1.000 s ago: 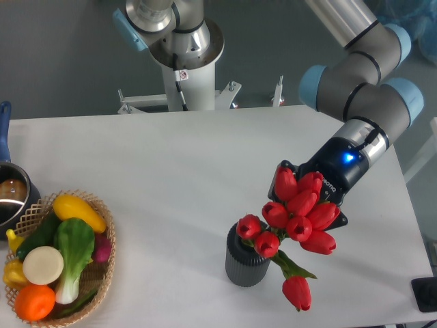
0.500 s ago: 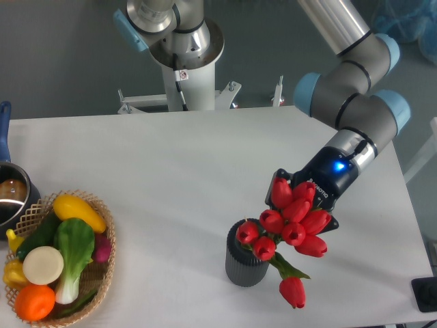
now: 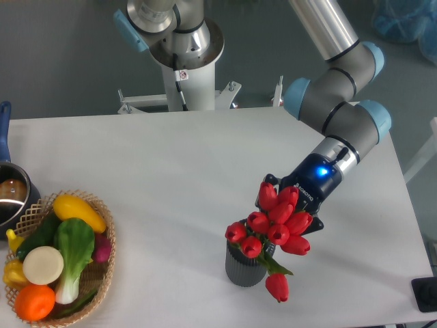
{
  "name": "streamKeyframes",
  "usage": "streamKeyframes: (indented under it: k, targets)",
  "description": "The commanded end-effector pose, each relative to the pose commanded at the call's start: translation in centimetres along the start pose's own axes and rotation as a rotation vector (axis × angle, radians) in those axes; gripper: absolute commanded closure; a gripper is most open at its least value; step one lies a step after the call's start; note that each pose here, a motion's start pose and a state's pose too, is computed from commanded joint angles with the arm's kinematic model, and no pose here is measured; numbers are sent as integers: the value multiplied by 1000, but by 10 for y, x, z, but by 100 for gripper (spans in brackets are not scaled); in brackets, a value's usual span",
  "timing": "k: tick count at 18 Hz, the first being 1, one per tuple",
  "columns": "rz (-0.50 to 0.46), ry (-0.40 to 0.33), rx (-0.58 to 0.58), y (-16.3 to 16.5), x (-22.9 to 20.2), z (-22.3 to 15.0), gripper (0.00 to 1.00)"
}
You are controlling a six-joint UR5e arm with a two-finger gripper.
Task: Insert the flowers into the vase
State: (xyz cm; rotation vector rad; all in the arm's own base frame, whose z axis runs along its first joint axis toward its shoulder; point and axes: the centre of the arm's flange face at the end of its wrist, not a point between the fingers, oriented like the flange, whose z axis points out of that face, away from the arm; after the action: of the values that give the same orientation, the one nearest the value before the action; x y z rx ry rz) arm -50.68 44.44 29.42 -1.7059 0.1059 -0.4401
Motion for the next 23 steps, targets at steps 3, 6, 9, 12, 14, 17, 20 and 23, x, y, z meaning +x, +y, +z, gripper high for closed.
streamKeyframes:
  k: [3, 6, 9, 12, 14, 17, 20, 23]
  targets:
    - [-4, -17, -38, 7, 0, -3, 0]
    - [5, -39, -71, 8, -3, -9, 0]
    - [61, -56, -86, 5, -4, -16, 0]
    - [146, -127, -234, -13, 2, -31, 0]
    - [190, -175, -316, -32, 10, -41, 0]
    - [241, -227, -357, -59, 15, -58, 0]
    - [285, -280, -432, -79, 17, -68, 0]
    - [347, -328, -523, -85, 11, -82, 0]
